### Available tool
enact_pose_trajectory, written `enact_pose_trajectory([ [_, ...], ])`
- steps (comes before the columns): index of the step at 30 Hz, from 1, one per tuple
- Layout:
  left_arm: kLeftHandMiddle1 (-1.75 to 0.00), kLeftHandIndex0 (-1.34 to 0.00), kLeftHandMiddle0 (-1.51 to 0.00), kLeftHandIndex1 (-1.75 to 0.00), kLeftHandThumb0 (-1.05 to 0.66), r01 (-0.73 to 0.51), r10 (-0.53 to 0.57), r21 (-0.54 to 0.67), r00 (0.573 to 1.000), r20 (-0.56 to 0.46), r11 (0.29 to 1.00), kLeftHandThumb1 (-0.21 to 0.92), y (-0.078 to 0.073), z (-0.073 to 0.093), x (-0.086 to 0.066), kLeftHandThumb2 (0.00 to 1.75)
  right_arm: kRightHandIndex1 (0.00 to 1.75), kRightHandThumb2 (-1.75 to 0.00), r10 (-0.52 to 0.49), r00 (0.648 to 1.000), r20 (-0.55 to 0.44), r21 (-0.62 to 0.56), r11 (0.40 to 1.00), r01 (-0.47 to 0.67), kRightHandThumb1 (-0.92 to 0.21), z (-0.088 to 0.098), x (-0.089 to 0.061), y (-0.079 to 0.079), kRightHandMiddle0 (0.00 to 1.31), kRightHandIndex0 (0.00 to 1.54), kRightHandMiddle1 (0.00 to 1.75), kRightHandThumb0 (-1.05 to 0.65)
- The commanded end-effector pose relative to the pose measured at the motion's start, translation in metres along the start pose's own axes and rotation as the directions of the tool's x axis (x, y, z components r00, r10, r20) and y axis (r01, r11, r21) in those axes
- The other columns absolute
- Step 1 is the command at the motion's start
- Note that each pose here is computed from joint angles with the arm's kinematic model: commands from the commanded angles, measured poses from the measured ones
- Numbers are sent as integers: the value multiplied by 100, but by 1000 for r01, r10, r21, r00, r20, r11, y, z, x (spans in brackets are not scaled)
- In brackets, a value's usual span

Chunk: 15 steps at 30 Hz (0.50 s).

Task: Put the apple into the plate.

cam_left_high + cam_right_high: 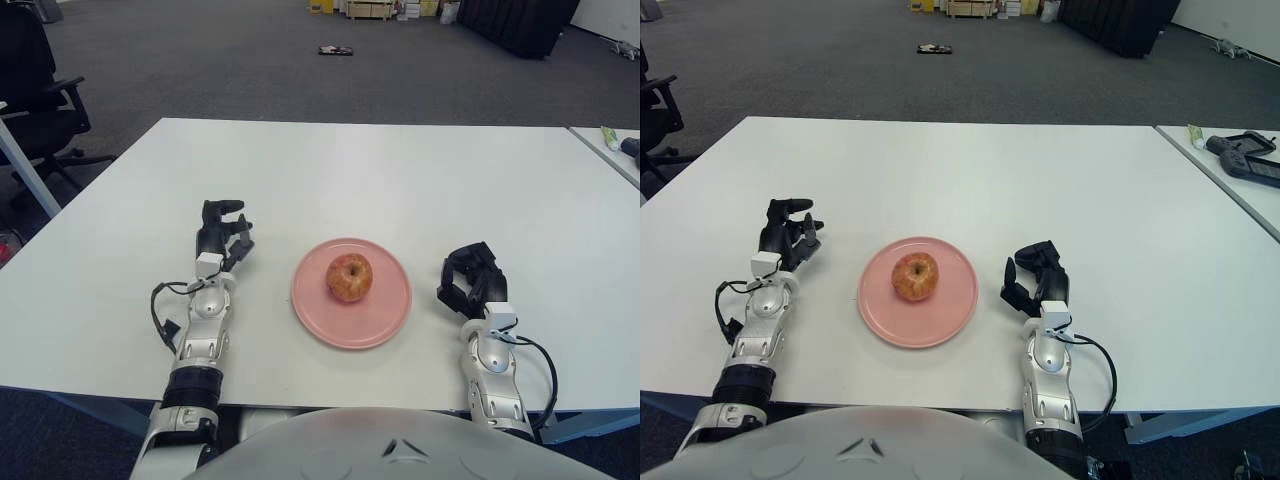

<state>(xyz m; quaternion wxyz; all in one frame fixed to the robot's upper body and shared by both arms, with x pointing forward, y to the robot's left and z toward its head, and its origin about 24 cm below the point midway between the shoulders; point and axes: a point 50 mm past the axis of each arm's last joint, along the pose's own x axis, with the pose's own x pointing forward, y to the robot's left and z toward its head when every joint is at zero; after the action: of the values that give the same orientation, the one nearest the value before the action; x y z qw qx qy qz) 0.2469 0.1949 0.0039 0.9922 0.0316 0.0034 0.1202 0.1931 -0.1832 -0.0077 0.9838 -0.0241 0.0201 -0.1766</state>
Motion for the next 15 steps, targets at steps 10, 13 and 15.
enact_pose_trajectory([
  [10,-175,-39,-60,-175,-40,80,-81,-9,996,-35,997,61,-7,-10,-16,95,135,-106,12,1000,12,21,1000,-12,-52,2,3,2,45,61,175,-41],
  [13,-175,-39,-58,-175,-40,91,-91,-10,995,-41,996,61,-8,-12,-18,95,135,-106,10,1000,11,22,1000,-11,-53,2,3,2,44,61,175,-41],
  [15,-175,-39,-58,-175,-40,98,-99,-15,994,-46,995,61,-9,-13,-19,95,135,-105,11,1000,13,22,1000,-12,-53,2,4,2,44,60,175,-41],
])
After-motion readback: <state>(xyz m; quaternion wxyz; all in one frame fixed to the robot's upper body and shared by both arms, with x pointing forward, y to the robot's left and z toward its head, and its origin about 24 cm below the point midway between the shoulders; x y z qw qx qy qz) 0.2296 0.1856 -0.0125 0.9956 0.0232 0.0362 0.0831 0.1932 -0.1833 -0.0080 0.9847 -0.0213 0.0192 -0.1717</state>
